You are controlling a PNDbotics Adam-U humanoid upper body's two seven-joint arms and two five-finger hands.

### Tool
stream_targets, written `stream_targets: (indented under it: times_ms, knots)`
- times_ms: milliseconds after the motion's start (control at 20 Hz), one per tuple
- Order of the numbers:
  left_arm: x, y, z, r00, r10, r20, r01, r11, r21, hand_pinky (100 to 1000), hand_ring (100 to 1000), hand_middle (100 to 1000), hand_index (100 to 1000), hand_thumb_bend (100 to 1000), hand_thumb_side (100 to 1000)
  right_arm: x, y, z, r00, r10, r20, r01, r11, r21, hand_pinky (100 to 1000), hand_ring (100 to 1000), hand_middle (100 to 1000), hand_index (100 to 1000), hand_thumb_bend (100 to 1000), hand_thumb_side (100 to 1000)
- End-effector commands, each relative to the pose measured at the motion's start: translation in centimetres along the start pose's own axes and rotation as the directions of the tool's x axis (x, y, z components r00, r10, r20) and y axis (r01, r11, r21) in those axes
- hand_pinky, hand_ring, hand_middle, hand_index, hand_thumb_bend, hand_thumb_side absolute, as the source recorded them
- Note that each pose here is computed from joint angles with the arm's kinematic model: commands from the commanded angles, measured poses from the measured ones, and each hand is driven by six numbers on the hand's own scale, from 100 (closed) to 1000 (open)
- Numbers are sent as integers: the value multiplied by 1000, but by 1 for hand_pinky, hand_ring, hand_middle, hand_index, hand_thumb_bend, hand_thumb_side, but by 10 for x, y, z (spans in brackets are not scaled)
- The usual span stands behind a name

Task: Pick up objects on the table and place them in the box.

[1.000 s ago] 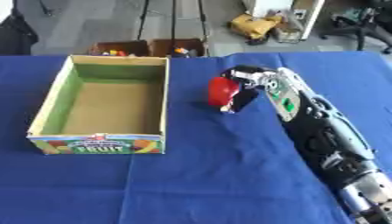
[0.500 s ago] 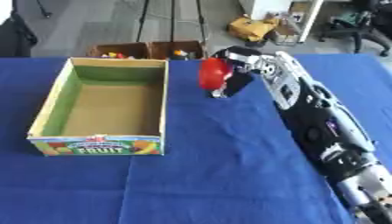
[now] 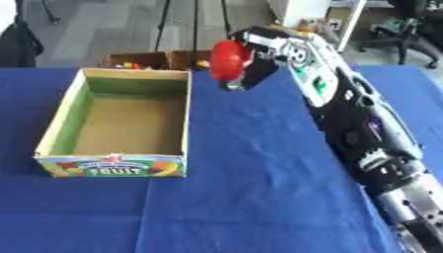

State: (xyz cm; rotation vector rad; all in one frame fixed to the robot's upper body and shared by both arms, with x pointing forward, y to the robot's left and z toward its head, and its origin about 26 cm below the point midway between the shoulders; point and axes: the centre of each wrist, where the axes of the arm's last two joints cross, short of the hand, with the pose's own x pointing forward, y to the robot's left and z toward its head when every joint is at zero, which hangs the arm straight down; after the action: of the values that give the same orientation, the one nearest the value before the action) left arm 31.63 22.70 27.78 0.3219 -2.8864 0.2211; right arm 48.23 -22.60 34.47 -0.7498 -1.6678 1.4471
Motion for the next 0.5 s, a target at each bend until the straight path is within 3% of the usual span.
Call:
stream_targets:
  times_ms: [50, 500]
  knots:
    - [4, 0, -4, 1000, 10, 20, -10, 1000, -10, 678, 840, 687, 752, 100, 983, 24, -21, -3, 998, 24, 54, -21, 999, -45, 559, 620, 564, 686, 100, 322]
    - [5, -3, -5, 999, 26, 23, -26, 1000, -14, 676, 840, 687, 751, 100, 982, 74, -14, -27, 989, 22, 147, -17, 999, -36, 566, 617, 559, 682, 100, 329]
